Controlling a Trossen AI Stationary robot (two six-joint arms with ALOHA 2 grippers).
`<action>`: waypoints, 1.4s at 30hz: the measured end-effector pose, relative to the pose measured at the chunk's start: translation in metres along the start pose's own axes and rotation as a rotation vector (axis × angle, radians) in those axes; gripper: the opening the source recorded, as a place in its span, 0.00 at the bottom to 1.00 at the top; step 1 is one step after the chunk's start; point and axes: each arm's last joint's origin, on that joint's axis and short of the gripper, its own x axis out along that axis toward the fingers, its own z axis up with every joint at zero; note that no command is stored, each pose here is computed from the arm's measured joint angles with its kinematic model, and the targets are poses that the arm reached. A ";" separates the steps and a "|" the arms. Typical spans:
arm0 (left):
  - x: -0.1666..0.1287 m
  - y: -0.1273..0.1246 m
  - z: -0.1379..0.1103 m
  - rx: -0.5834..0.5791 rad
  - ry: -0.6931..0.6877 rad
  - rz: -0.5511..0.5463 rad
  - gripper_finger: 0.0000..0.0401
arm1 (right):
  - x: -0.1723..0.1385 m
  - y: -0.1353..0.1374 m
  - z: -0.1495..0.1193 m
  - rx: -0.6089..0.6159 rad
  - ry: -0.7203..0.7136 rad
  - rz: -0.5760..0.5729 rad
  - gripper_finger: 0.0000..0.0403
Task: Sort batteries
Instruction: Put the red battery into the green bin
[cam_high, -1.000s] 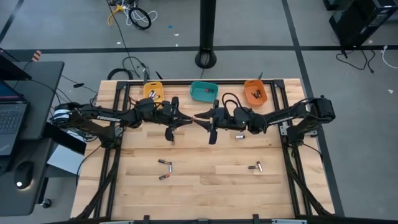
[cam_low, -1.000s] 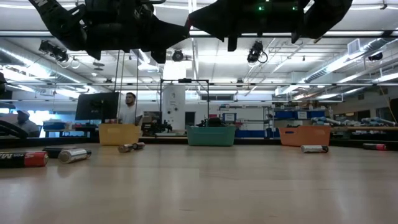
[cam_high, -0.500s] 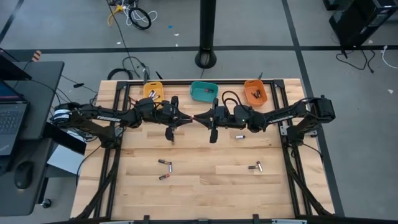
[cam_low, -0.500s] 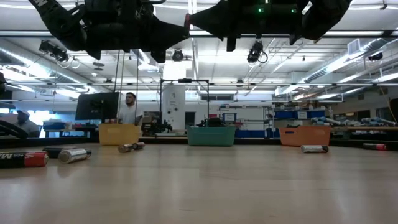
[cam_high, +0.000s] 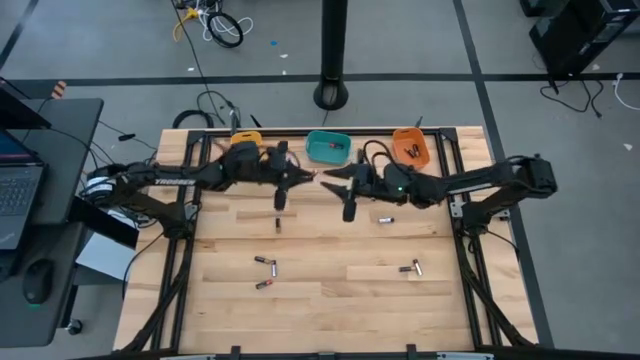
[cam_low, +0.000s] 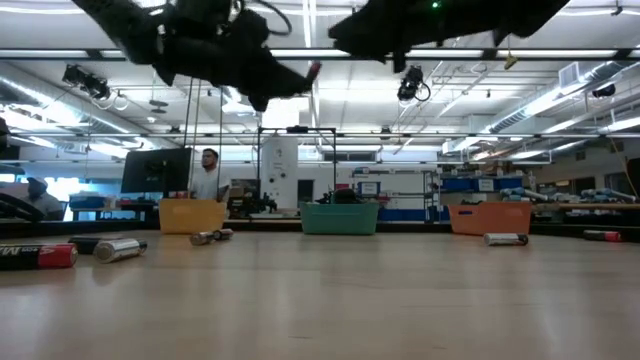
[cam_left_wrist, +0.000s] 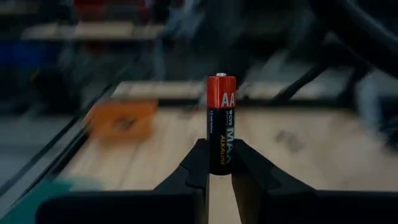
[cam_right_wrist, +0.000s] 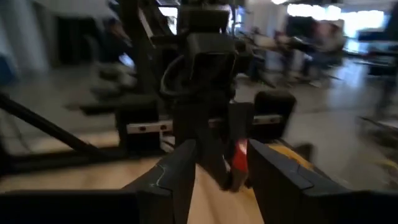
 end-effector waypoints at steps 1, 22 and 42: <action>0.001 0.007 0.002 0.008 0.051 0.035 0.12 | -0.005 -0.002 0.003 -0.013 0.031 -0.030 0.38; 0.088 0.154 -0.017 0.136 0.843 0.090 0.12 | -0.054 -0.018 -0.022 -0.184 0.564 -0.158 0.02; 0.132 0.205 -0.053 0.172 1.009 -0.038 0.12 | -0.065 -0.041 -0.056 -0.144 0.611 -0.239 0.02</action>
